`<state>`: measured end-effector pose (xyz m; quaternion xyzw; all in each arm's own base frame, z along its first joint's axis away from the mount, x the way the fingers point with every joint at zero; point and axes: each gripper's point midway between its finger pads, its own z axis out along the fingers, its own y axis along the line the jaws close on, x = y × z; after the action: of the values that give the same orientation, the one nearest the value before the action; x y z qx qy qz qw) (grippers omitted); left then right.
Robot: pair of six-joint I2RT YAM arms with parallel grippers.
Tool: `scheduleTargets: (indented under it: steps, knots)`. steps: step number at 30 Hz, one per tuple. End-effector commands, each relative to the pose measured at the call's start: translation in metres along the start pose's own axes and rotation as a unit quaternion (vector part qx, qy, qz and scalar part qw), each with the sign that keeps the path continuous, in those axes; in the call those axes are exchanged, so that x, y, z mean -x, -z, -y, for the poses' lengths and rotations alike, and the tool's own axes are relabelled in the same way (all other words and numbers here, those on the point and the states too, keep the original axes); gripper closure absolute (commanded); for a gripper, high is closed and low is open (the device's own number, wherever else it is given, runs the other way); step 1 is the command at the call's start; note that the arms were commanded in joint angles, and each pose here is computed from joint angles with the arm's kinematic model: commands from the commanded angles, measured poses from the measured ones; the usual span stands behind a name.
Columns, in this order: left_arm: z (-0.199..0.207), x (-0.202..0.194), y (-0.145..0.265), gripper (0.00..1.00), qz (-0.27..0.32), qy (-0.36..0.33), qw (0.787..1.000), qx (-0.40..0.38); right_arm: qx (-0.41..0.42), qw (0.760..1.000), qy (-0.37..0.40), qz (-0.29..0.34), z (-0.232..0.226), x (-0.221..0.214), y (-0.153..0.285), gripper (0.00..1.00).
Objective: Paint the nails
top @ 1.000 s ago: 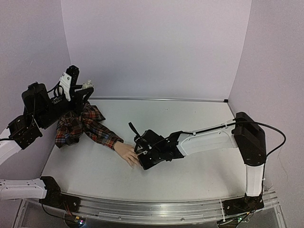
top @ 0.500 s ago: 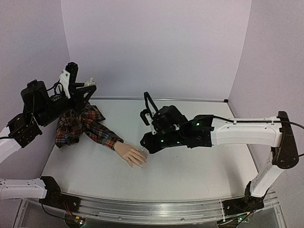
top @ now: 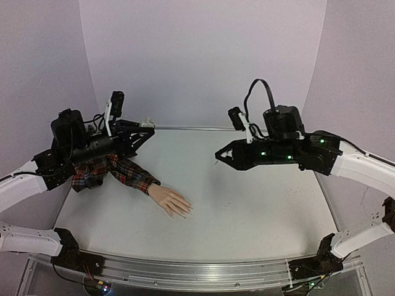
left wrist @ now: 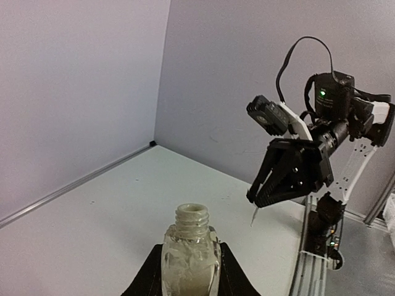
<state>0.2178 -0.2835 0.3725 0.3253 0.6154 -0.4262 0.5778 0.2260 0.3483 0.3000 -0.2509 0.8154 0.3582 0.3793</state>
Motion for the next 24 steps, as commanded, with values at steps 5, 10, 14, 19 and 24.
scheduleTargets:
  steps: [5, 10, 14, 19, 24]
  knots:
    - [0.048, 0.009, -0.031, 1.00, 0.016, 0.005, 0.996, -0.093, 0.090, 0.995, 0.025, 0.030, -0.042, 0.046, 0.043, 1.00]
    - [0.057, -0.002, -0.044, 1.00, -0.006, 0.007, 0.994, -0.108, 0.120, 0.991, 0.027, 0.053, -0.063, 0.074, 0.061, 1.00]
    - [0.060, -0.005, -0.049, 1.00, -0.009, 0.012, 0.992, -0.124, 0.153, 0.987, 0.029, 0.051, -0.081, 0.091, 0.059, 1.00]
    - [0.064, -0.006, -0.051, 1.00, -0.011, 0.010, 0.990, -0.138, 0.167, 0.985, 0.041, 0.029, -0.097, 0.094, 0.044, 1.00]
    - [0.069, -0.006, -0.051, 1.00, -0.011, 0.004, 0.988, -0.153, 0.155, 0.987, 0.040, 0.028, -0.098, 0.101, 0.032, 1.00]
